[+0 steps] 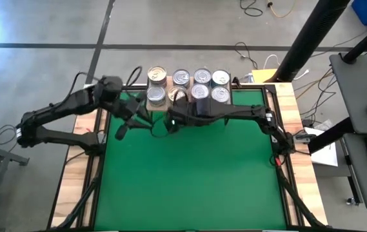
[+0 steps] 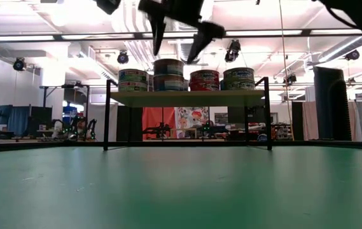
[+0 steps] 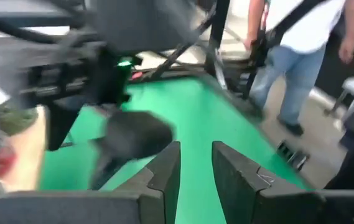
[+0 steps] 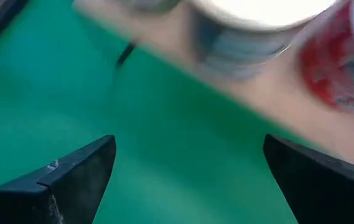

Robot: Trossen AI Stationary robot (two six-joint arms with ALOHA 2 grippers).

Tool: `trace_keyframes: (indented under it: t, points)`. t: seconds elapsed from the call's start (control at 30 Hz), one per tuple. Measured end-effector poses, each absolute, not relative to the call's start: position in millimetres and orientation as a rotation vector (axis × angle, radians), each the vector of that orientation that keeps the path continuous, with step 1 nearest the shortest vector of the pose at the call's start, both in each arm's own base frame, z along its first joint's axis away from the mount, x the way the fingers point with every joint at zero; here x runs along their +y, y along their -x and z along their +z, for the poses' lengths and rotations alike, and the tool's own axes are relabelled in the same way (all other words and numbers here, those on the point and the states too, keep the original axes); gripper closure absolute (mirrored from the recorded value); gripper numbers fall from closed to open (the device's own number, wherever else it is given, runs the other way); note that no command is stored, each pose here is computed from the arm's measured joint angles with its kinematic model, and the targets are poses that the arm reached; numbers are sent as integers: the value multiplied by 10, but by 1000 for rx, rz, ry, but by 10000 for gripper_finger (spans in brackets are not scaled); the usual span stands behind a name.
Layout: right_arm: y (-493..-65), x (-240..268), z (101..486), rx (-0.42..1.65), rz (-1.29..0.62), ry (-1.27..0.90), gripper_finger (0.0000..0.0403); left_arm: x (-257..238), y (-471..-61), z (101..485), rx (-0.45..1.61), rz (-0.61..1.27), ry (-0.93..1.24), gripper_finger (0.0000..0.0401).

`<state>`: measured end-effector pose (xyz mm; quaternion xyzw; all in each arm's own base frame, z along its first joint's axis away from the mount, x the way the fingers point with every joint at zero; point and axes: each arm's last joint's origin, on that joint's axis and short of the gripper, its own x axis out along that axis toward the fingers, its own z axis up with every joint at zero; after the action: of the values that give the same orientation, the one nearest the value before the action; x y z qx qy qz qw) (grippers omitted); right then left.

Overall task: Stack canned seafood by type on shelf
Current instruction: Return to Home Position

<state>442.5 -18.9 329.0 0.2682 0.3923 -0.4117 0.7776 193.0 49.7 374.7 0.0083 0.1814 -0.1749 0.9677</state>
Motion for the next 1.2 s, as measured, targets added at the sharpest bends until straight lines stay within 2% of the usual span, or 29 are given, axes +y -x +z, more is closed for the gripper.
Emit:
trace_keyframes:
  t: [0.13,0.23,0.4,0.6,0.7,0.87,0.93,1.03,1.2]
  points:
    - [-4416,190,3312,973,-636,-398,16,296,-1784,3640,275,-325,101,323]
    - [-4402,477,3293,1038,-462,-256,60,182,-1696,3511,185,-288,190,323]
    - [-4345,842,3130,1128,-305,-35,189,20,-1657,3248,62,-240,320,323]
    - [-4292,975,2985,1113,-216,58,371,-73,-1758,2802,163,-101,363,323]
    - [-4239,944,2960,1025,-104,1,387,-73,-1811,2632,189,-92,360,323]
    - [-3973,717,2953,788,192,-198,394,-66,-1891,2473,194,-81,327,323]
    - [-3776,600,2940,713,141,-247,394,-53,-1918,2452,196,-47,325,323]
    - [-3391,414,2934,666,-80,-320,394,-25,-1963,2447,191,38,308,323]
    - [-2798,276,2929,609,-254,-290,393,-23,-2076,2435,222,58,292,324]
